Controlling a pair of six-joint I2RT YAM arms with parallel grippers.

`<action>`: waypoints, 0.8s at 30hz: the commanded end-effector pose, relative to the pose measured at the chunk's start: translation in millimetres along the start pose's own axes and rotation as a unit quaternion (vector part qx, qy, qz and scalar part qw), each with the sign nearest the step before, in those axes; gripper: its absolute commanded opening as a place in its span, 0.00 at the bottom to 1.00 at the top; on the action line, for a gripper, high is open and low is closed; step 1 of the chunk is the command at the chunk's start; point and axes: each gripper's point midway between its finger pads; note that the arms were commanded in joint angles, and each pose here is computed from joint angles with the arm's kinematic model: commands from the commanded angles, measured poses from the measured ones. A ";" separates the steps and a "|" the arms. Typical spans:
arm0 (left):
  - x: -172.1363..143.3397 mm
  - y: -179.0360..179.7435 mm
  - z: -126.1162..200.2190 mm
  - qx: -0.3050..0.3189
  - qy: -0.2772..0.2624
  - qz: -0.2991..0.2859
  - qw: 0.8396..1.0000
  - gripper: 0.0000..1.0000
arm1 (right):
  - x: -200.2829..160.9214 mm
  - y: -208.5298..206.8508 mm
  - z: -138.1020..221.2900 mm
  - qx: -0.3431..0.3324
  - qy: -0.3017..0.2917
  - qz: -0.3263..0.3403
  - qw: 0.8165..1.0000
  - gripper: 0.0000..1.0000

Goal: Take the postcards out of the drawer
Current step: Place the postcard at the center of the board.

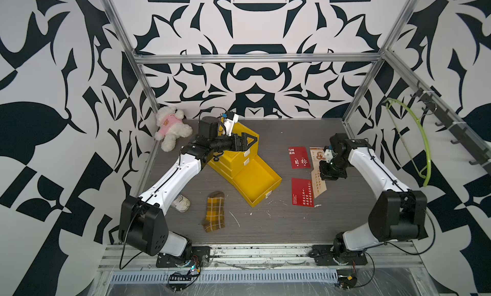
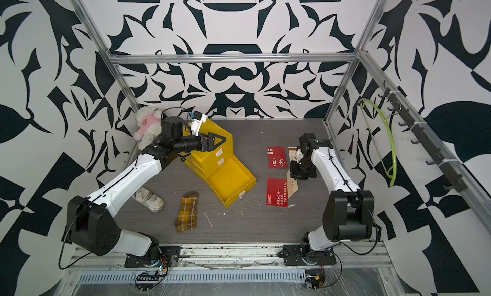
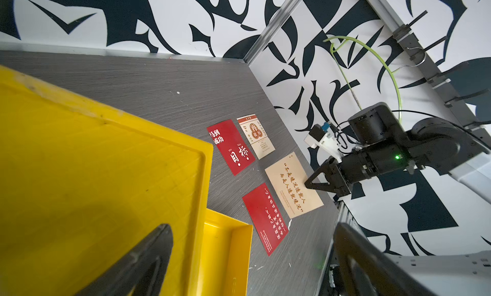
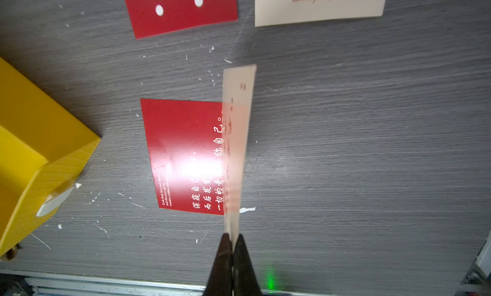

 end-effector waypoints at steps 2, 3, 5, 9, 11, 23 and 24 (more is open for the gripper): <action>13.2 -9.8 17.8 0.017 -0.032 -0.040 0.999 0.99 | -8.6 -18.0 -12.6 -0.034 0.025 -0.003 0.999 0.00; 13.9 -11.5 19.7 0.016 -0.035 -0.044 0.998 0.99 | -10.3 -20.3 -15.9 -0.035 0.031 -0.008 0.999 0.00; 14.4 -13.2 21.5 0.015 -0.038 -0.048 0.998 0.99 | -12.6 -26.0 -20.4 -0.048 0.043 -0.012 0.998 0.00; 13.6 -15.5 21.8 0.009 -0.036 -0.048 0.998 0.99 | -14.0 -45.7 -24.8 -0.103 0.063 -0.018 0.992 0.01; 13.2 -15.8 21.7 0.007 -0.035 -0.048 0.998 0.99 | -15.8 -56.7 -27.5 -0.134 0.078 -0.019 0.988 0.03; 13.0 -17.2 19.8 0.000 -0.033 -0.045 0.998 1.00 | -27.0 -88.7 -57.5 -0.215 0.140 -0.033 0.966 0.21; 12.9 -17.1 19.6 0.000 -0.033 -0.045 0.998 0.99 | -27.2 -90.0 -57.7 -0.218 0.140 -0.034 0.965 0.22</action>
Point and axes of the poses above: each gripper's point midway between its finger pads, its own z axis back along the fingers, its own y axis along the line the jaws close on, x = y × z, and after that the axes turned 6 degrees about z, right-handed
